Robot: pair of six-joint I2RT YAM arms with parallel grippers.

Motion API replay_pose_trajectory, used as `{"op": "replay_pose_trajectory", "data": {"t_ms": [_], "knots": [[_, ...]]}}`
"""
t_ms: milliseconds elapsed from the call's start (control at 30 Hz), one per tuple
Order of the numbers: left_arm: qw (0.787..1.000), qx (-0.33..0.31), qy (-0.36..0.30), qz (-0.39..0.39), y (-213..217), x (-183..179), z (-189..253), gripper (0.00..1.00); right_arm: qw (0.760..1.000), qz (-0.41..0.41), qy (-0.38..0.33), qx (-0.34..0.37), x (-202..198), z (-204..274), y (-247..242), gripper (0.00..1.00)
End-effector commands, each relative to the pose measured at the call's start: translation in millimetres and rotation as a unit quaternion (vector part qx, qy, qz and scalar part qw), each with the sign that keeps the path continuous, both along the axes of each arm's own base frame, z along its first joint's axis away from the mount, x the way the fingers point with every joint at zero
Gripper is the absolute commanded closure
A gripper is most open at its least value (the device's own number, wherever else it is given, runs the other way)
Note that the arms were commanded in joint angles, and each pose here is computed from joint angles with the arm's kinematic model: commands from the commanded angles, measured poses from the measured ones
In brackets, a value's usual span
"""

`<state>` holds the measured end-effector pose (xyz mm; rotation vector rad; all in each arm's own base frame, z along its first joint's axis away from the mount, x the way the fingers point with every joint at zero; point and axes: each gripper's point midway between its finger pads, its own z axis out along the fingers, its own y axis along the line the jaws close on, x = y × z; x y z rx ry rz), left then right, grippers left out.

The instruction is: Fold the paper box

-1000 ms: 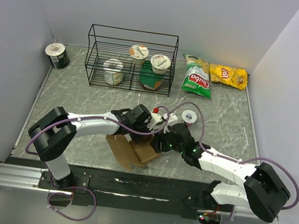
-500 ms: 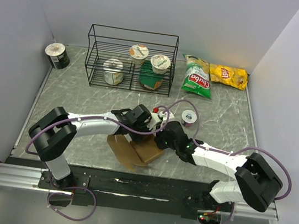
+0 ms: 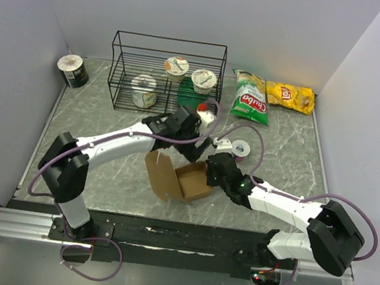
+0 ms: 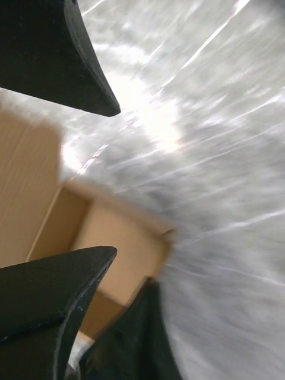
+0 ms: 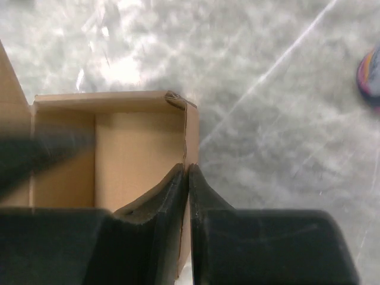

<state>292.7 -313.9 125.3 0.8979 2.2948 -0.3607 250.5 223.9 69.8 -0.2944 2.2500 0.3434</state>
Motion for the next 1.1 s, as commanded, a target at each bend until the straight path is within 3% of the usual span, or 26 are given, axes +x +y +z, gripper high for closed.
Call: {"op": "replay_pose_trajectory", "data": {"t_ms": [0, 167, 400, 567, 600, 667, 700, 800, 933, 1067], "knots": [[0.996, -0.074, -0.047, 0.015, -15.9, 25.9, 54.4, 0.04, 0.999, -0.032, 0.024, -0.020, -10.7, -7.4, -14.7, 0.85], [0.988, -0.116, -0.092, 0.052, 6.2, 30.1, 106.9, 0.04, 0.997, -0.065, 0.043, -0.025, -11.4, -16.2, -21.6, 0.83], [0.960, -0.155, -0.142, 0.184, 87.6, 23.6, 170.5, 0.04, 0.985, -0.139, 0.088, 0.044, -14.1, -20.7, -15.8, 0.76], [0.931, -0.166, -0.123, 0.301, 162.0, 13.4, 149.3, 0.04, 0.982, -0.133, 0.084, 0.106, -12.7, 0.2, 6.6, 0.50], [0.922, -0.182, -0.133, 0.316, 173.5, 7.7, 154.7, 0.04, 0.982, -0.126, 0.083, 0.117, -12.3, 4.5, 12.2, 0.40], [0.910, -0.181, -0.119, 0.354, 193.4, 6.2, 133.3, 0.04, 0.982, -0.113, 0.088, 0.127, -16.1, 9.8, 21.9, 0.31], [0.907, -0.179, -0.109, 0.365, 200.1, 2.1, 120.8, 0.04, 0.981, -0.112, 0.088, 0.130, -16.0, 12.6, 23.0, 0.21], [0.896, -0.189, -0.076, 0.394, 209.2, -0.6, 89.9, 0.04, 0.982, -0.119, 0.074, 0.125, -12.1, 22.1, 11.3, 0.10], [0.867, -0.216, -0.036, 0.448, 219.5, -2.7, 49.9, 0.04, 0.982, -0.133, 0.050, 0.128, -3.5, 33.0, -19.5, 0.09], [0.854, -0.266, 0.010, 0.447, 202.2, -13.5, 15.3, 0.04, 0.977, -0.162, 0.032, 0.137, 6.8, 32.7, -55.6, 0.13]]}}
